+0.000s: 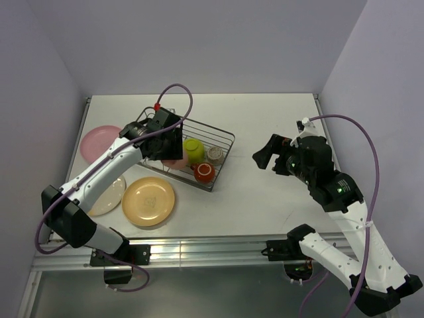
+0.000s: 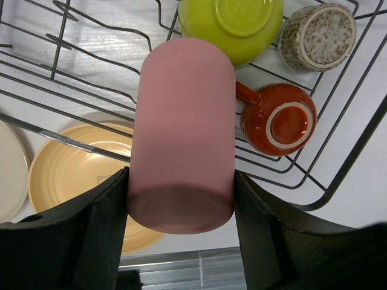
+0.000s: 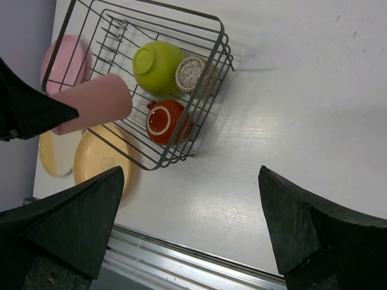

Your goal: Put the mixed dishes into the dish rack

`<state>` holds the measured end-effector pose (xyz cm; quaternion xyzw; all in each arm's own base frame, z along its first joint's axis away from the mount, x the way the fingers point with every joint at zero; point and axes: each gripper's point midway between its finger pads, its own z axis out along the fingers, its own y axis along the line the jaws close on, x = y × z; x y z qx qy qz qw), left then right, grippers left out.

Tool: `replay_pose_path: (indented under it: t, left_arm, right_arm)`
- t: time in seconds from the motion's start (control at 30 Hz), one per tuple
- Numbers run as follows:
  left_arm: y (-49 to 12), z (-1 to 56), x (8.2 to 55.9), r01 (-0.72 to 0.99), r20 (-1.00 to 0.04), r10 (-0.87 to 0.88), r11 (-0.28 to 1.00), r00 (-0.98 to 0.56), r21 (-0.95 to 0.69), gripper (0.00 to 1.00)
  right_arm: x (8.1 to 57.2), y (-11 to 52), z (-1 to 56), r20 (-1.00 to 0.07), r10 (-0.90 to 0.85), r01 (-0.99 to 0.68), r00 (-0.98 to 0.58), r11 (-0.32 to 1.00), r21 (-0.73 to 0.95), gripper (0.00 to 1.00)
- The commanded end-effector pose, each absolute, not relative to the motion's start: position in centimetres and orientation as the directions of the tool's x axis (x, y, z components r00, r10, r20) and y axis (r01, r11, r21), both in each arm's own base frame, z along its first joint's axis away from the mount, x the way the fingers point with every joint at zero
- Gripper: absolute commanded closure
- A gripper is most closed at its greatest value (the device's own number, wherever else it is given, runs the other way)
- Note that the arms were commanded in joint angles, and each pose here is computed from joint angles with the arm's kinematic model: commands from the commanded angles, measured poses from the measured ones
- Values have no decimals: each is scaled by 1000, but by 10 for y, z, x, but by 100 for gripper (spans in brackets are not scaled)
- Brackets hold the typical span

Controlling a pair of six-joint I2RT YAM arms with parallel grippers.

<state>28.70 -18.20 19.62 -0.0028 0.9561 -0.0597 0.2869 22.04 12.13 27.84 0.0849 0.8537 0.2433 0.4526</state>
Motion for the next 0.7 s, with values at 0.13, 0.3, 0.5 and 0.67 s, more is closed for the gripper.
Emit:
replay_pose_path:
  t: [0.13, 0.3, 0.5, 0.67]
  left_arm:
    - [-187, 187, 290, 59, -525, 7, 995, -851, -82, 100]
    - [-194, 176, 289, 77, -498, 24, 993, -867, -87, 100]
    - [-197, 164, 290, 82, -471, 40, 994, -881, -67, 100]
    - [-198, 153, 292, 73, -446, 45, 996, -894, -44, 92]
  right_arm:
    - [223, 126, 275, -738, 349, -104, -578, 865, 491, 0]
    - [226, 127, 271, -735, 340, -101, -587, 869, 483, 0]
    - [226, 124, 269, -737, 338, -91, -586, 876, 474, 0]
    - [228, 125, 265, -731, 335, -84, -594, 878, 471, 0]
